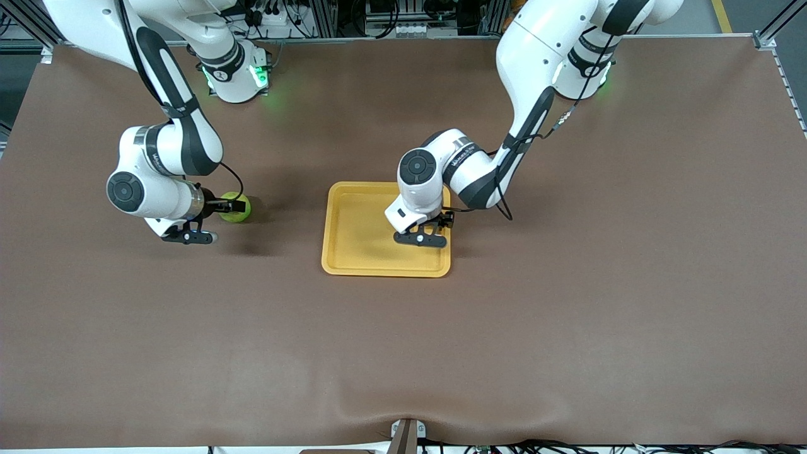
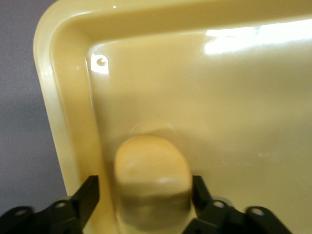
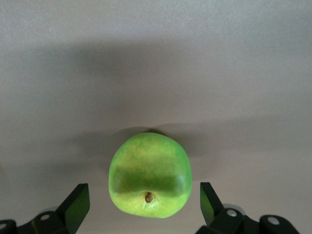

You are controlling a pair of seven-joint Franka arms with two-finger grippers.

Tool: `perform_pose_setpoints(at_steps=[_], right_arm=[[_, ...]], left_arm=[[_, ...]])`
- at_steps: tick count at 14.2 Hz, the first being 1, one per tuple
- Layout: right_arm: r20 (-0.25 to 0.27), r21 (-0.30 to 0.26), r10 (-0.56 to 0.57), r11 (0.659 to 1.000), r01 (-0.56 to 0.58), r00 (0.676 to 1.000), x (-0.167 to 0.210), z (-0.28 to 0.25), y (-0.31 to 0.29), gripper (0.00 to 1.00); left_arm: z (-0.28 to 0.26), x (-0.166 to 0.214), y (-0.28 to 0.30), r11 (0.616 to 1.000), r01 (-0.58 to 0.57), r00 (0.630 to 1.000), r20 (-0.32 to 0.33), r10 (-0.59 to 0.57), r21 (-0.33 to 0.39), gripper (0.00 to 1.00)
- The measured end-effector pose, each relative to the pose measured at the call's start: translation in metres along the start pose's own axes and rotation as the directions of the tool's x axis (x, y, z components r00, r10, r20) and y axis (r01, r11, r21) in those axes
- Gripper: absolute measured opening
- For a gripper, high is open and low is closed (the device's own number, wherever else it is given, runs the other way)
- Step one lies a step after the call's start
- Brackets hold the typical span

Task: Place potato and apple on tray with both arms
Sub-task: 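Release the potato on the tray while the right gripper grasps the apple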

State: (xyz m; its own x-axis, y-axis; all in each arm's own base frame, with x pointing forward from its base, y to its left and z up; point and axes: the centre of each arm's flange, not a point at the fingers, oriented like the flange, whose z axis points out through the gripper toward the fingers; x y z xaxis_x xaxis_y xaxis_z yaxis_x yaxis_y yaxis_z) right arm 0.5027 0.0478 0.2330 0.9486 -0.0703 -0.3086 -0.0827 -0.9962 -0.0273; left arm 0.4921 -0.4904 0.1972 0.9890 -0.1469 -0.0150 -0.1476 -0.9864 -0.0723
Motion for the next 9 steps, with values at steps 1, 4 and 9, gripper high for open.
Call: perform_pose_setpoints(at_steps=[1,4,9], right_arm=[[-0.004,0.000,-0.001,1.000,0.001,1.000,0.000,0.001,0.000,1.00],[-0.042,-0.001,0.000,1.000,0.000,0.999,-0.003,0.012,0.001,1.00],[-0.057,-0.007,-0.007,1.000,0.007,0.998,-0.011,0.029,-0.001,1.00]], left_arm=[[-0.005,0.002,0.000,1.000,0.002,1.000,-0.007,-0.002,-0.005,1.00],[-0.039,0.014,-0.002,0.999,0.013,0.998,-0.055,-0.015,-0.035,1.00],[-0.144,0.058,-0.070,0.989,0.122,0.978,-0.162,-0.134,-0.080,1.00]])
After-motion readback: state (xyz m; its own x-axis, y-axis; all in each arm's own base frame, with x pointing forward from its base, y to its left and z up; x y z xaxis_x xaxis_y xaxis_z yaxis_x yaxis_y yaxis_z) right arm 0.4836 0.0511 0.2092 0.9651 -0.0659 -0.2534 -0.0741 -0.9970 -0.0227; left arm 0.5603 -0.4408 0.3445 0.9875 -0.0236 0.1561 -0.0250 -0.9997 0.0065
